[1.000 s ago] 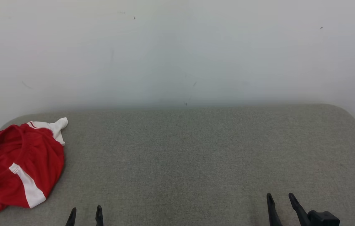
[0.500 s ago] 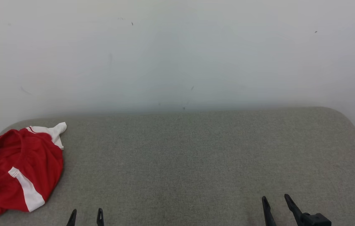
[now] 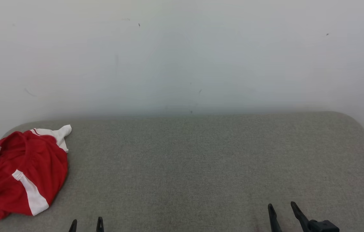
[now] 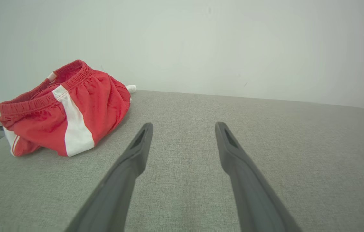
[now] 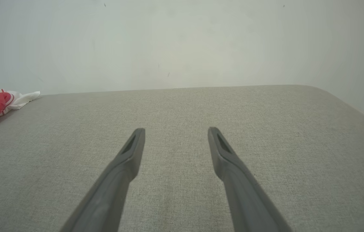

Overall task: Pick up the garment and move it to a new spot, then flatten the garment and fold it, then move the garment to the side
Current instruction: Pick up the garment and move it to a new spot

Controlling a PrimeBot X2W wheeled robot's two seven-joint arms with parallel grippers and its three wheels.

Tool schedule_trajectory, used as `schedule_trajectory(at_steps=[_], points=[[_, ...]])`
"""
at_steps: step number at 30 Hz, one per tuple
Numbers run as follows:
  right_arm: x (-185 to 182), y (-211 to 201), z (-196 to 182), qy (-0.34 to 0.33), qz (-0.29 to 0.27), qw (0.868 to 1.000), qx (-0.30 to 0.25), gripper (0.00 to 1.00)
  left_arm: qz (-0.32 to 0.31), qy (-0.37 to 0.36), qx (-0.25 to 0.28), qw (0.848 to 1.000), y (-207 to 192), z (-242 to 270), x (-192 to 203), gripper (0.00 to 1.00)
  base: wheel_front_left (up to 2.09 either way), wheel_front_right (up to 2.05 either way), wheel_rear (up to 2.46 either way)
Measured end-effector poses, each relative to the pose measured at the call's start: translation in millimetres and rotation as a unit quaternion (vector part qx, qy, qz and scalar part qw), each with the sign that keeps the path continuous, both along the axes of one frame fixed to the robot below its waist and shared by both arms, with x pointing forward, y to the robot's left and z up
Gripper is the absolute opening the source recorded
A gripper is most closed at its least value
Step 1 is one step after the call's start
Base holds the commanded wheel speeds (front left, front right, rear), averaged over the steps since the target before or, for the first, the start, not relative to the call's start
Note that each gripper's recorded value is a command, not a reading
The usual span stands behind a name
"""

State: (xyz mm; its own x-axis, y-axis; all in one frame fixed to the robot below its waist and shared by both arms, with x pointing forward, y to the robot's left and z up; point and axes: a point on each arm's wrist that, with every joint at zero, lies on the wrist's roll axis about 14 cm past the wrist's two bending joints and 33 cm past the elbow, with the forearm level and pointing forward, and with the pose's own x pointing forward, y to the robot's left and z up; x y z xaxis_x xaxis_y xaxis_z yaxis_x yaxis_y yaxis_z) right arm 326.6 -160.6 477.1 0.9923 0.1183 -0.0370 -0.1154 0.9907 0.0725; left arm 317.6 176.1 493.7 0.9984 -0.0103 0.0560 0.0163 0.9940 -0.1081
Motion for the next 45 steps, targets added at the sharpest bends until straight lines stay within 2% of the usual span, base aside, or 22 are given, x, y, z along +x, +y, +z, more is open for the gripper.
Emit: schedule_trajectory(at_steps=[11, 20, 25, 33, 38, 45], points=[[1.6, 18.0, -6.5, 0.014, 0.027, 0.999, 0.012, 1.00, 0.027, 0.007, -0.028, 0.999, 14.5, -6.7, -10.3, 1.00, 0.00, 0.00, 0.00], [10.8, 71.5, -9.9, 0.022, 0.108, 0.994, 0.025, 1.00, 0.115, 0.015, -0.013, 0.993, 71.5, -16.1, -46.1, 1.00, 0.00, 0.00, 0.00], [17.5, 113.3, -5.9, 0.018, 0.171, 0.985, 0.024, 1.00, 0.193, 0.010, -0.011, 0.981, 116.4, -16.1, -79.8, 1.00, 0.00, 0.00, 0.00], [32.7, 184.3, 5.8, 0.006, 0.269, 0.963, 0.017, 1.00, 0.308, 0.002, -0.019, 0.951, 166.6, -12.8, -131.4, 1.00, 0.00, 0.00, 0.00], [36.3, 211.6, -0.6, 0.017, 0.305, 0.952, 0.020, 1.00, 0.348, 0.011, -0.021, 0.937, 180.4, -15.4, -152.0, 1.00, 0.00, 0.00, 0.00], [39.8, 228.1, -8.1, 0.028, 0.327, 0.944, 0.019, 1.00, 0.372, 0.020, -0.021, 0.928, 185.9, -18.5, -165.1, 1.00, 0.00, 0.00, 0.00]])
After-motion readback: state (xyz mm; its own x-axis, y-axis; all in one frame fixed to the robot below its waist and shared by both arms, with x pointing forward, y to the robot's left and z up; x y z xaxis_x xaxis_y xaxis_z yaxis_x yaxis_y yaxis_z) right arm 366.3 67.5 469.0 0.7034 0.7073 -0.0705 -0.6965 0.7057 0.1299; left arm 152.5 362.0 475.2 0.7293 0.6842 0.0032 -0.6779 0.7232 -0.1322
